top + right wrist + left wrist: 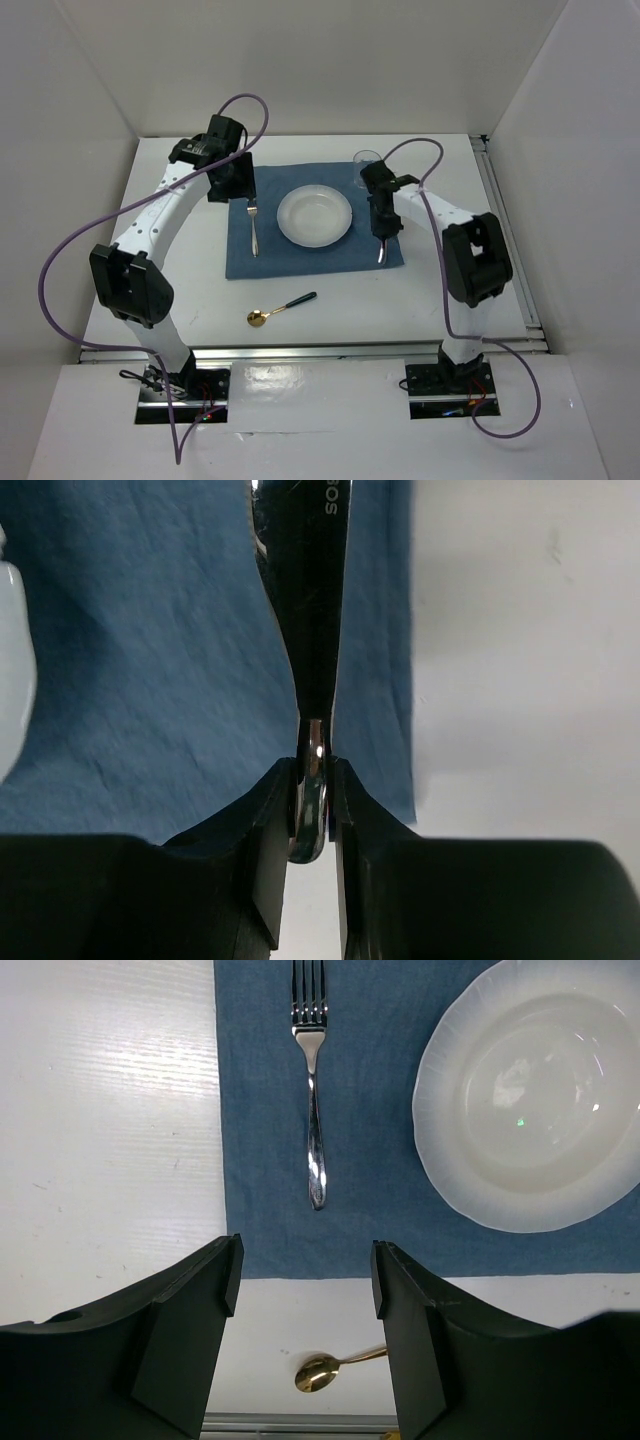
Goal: Set the dinner table for one person
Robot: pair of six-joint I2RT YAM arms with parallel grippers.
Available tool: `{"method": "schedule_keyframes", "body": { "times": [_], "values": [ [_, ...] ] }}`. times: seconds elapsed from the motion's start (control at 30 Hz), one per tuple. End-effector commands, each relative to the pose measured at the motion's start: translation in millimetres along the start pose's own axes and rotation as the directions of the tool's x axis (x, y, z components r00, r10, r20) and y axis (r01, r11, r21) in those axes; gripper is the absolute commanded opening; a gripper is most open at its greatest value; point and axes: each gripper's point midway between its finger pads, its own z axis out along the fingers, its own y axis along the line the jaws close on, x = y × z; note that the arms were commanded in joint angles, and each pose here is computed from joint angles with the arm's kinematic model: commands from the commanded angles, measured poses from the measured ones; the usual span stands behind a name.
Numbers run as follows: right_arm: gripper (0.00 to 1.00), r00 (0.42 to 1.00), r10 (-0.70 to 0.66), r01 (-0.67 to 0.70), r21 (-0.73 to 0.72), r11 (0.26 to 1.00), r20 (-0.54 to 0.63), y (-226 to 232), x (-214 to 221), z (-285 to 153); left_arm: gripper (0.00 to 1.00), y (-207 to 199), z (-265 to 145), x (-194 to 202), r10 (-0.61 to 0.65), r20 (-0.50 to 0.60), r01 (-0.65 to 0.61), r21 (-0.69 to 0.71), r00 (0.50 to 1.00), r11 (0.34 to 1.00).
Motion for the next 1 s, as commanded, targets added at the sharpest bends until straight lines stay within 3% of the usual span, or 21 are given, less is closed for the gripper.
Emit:
{"method": "schedule_keyframes", "body": {
  "times": [0.0, 0.23, 0.4, 0.7, 0.93, 0.97],
  "values": [
    [0.0, 0.993, -0.102, 0.106, -0.068, 0.992, 0.059, 15, -39, 8, 0.71, -2, -5, -1, 0.022, 0.007, -0.022, 0.011, 1.0, 1.0],
    [0.0, 0.991, -0.121, 0.126, -0.075, 0.989, 0.062, 29, -62, 36, 0.71, 5, -6, 18, 0.008, -0.026, -0.008, 0.002, 1.0, 1.0],
    [0.0, 0.99, -0.141, 0.139, -0.095, 0.986, -0.013, 37, -51, 55, 0.71, 3, -10, 24, -0.003, -0.023, 0.003, 0.03, 1.0, 1.0],
    [0.0, 0.987, -0.157, 0.153, -0.169, 0.974, -0.013, 42, -40, 42, 0.71, 4, -17, 26, -0.014, -0.013, 0.014, 0.034, 1.0, 0.999],
    [0.23, 0.995, -0.093, 0.089, -0.08, 0.993, -0.039, 26, -39, 46, 0.71, 5, -22, 26, -0.015, -0.002, 0.016, 0.039, 1.0, 0.999],
    [0.32, 0.996, -0.082, 0.079, -0.069, 0.994, -0.038, 24, -39, 42, 0.71, 5, -22, 26, -0.015, -0.002, 0.016, 0.039, 1.0, 0.999]
  ]
}}
